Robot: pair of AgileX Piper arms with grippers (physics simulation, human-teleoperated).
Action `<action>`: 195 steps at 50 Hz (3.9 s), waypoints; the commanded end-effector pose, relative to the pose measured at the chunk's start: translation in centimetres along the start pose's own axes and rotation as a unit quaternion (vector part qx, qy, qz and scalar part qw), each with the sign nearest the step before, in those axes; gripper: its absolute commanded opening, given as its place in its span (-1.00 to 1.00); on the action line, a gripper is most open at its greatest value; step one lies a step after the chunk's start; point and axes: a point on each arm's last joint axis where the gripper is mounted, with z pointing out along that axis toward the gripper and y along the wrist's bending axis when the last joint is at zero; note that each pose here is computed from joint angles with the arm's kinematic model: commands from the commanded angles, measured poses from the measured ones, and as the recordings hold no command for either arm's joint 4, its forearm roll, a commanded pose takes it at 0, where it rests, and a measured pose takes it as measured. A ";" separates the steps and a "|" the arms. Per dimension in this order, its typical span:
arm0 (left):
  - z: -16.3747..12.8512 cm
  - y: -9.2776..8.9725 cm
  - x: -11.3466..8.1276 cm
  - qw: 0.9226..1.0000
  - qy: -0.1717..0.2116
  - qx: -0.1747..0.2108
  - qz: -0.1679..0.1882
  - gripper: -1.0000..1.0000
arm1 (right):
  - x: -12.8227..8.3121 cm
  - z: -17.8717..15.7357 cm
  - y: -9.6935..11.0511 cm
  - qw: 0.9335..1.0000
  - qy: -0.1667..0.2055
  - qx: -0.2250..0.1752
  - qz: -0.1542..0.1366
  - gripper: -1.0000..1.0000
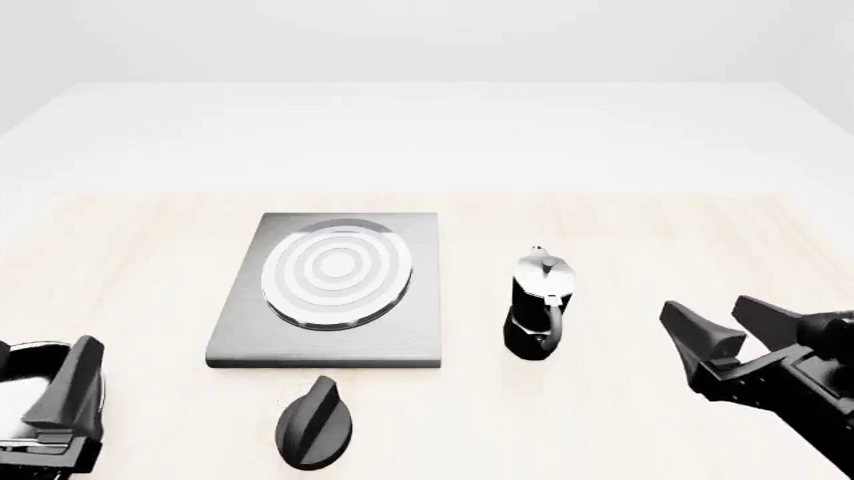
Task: Turn on the stove and put the moka pot on it.
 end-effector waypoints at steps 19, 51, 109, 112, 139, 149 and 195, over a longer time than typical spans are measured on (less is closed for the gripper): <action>-0.8 0.2 0.4 0.999 -0.036 -0.012 0.000 1.00 | 0.7 3.7 1.9 0.997 0.046 -0.055 0.011 1.00; -0.8 0.1 0.5 0.999 -0.033 -0.010 0.002 1.00 | 2.4 6.9 2.3 0.996 0.059 -0.061 0.015 1.00; -0.8 0.0 0.6 1.000 -0.027 -0.002 0.003 1.00 | 6.0 11.3 3.2 0.993 0.072 -0.076 0.048 1.00; -0.8 0.0 0.6 1.000 -0.027 -0.002 0.003 1.00 | 6.4 11.5 3.2 0.993 0.073 -0.076 0.050 1.00; -0.8 0.1 0.6 1.000 -0.025 -0.003 0.000 1.00 | 7.9 12.9 3.9 0.990 0.083 -0.087 0.071 1.00; -0.8 0.1 0.6 1.000 -0.025 -0.003 -0.002 1.00 | 8.8 13.4 4.1 0.989 0.090 -0.089 0.079 1.00; -0.8 0.1 0.5 1.000 -0.029 -0.003 -0.006 1.00 | 8.3 11.5 2.6 0.992 0.087 -0.066 0.064 -1.00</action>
